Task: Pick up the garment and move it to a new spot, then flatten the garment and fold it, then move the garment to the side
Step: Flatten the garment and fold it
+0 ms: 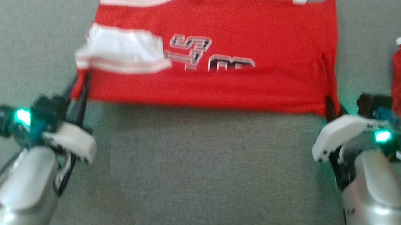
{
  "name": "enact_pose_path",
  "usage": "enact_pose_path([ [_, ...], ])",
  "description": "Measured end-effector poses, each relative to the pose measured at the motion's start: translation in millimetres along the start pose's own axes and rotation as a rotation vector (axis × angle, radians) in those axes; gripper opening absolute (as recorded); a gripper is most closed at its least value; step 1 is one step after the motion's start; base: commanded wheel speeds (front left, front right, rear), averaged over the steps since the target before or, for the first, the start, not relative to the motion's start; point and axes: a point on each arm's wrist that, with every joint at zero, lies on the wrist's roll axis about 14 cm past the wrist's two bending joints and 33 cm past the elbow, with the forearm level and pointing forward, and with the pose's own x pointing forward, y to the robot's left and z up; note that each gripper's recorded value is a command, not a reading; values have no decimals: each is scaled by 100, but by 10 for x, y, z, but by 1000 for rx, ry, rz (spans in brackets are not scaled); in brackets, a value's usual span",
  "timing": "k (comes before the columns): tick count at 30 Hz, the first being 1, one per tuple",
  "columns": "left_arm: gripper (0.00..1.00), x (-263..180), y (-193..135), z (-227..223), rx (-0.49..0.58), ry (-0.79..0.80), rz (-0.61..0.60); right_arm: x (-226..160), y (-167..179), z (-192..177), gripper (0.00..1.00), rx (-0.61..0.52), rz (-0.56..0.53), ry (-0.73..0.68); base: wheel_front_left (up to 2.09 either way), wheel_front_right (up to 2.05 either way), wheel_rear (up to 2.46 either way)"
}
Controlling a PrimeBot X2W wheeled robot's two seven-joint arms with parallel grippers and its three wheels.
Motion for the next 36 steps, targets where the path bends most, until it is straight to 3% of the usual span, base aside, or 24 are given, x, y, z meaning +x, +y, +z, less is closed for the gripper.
enact_pose_path([
  [12,0,-827,-313,-380,12,176,-124,-794,-72,-395,0,81,-39,59,0,0,0],
  [22,0,-986,-444,-370,2,230,-173,-1087,-106,-452,0,126,-51,68,0,0,0],
  [23,0,-991,-462,-374,1,231,-177,-1096,-111,-440,49,135,-51,60,0,0,0],
  [24,25,-988,-471,-376,1,233,-175,-1100,-114,-420,100,139,-51,52,0,0,0],
  [25,49,-978,-471,-366,-1,230,-169,-1097,-120,-386,100,145,-51,39,0,0,0],
  [26,88,-969,-468,-350,-4,221,-162,-1096,-137,-321,100,153,-54,10,0,0,0],
  [27,100,-960,-464,-331,-7,211,-154,-1098,-155,-243,100,161,-56,-28,0,0,0],
  [33,100,-844,-392,16,-56,27,-69,-1176,-157,315,100,182,-48,-331,0,0,0],
  [36,100,-761,-341,253,-84,-80,-40,-1198,-68,446,100,179,-20,-408,0,0,0],
])
